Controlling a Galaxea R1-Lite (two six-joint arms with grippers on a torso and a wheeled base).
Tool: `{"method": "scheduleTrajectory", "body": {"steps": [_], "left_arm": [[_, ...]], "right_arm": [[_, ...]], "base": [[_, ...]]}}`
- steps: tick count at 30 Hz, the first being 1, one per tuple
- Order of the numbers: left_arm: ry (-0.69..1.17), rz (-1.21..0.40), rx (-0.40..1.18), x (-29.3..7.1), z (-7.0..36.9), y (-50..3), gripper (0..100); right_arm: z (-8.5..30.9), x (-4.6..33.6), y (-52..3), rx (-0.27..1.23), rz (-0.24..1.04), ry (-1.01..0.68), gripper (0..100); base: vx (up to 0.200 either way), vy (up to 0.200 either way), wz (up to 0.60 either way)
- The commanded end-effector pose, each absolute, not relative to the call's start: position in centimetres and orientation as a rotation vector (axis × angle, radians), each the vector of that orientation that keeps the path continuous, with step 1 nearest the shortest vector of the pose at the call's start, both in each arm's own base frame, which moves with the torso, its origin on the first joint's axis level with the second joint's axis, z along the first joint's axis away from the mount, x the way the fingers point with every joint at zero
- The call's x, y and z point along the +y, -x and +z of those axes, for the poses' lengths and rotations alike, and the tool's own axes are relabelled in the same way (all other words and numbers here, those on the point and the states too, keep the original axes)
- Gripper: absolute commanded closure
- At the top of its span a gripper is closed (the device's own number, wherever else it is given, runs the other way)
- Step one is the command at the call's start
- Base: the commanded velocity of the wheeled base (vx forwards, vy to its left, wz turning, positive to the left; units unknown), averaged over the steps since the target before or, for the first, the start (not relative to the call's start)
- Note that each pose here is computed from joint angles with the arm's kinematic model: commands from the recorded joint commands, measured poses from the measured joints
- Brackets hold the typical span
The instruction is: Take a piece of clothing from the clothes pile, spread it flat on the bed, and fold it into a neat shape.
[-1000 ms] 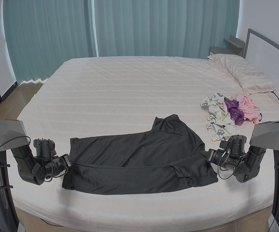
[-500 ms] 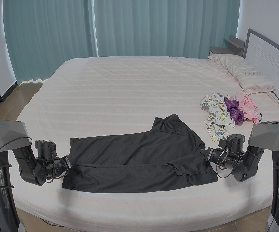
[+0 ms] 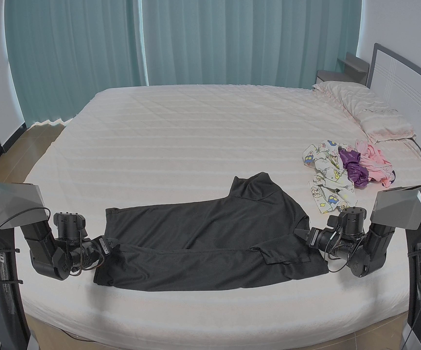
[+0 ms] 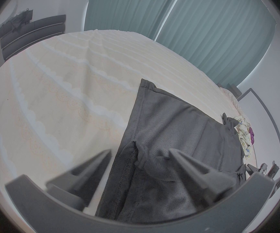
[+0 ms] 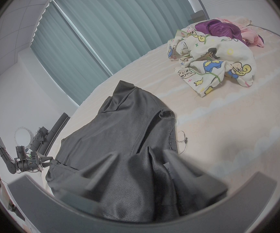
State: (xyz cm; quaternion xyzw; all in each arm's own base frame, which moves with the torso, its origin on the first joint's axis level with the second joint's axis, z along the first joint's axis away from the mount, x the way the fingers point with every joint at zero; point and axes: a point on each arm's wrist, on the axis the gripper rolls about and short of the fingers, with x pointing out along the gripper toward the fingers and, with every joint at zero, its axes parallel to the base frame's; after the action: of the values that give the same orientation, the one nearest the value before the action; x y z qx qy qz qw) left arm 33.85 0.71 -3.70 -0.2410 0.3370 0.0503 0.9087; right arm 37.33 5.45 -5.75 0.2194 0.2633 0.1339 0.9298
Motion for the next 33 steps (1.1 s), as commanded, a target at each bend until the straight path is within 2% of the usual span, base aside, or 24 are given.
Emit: {"method": "scheduleTrajectory", "body": {"steps": [1, 6, 11, 13, 21, 33], "left_arm": [[0.5, 0.112, 0.691, 1.1, -3.7, -33.8, 0], [0.54, 0.1, 0.626, 3.4, -1.4, -33.1, 0], [0.624, -0.182, 0.675, 5.6, 0.3, -29.0, 0], [0.59, -0.223, 0.681, 6.0, 0.0, -28.7, 0], [0.467, -0.275, 0.779, 5.7, -3.2, -27.2, 0], [0.385, -0.32, 0.809, 5.4, -5.1, -27.0, 0]], "right_arm": [[-5.7, 5.2, -37.3, 0.538, 0.266, -0.454, 0], [-4.5, 4.2, -36.4, 0.525, 0.216, -0.523, 0], [-4.1, 4.1, -34.3, 0.557, 0.157, -0.568, 0], [-4.1, 4.1, -33.5, 0.565, 0.138, -0.579, 0], [-4.3, 4.1, -30.5, 0.618, 0.067, -0.607, 0], [-4.5, 5.0, -29.3, 0.625, 0.098, -0.596, 0]], "base": [[0.0, 0.0, 0.0], [0.0, 0.0, 0.0], [0.0, 0.0, 0.0], [0.0, 0.0, 0.0], [0.0, 0.0, 0.0], [0.0, 0.0, 0.0]]}}
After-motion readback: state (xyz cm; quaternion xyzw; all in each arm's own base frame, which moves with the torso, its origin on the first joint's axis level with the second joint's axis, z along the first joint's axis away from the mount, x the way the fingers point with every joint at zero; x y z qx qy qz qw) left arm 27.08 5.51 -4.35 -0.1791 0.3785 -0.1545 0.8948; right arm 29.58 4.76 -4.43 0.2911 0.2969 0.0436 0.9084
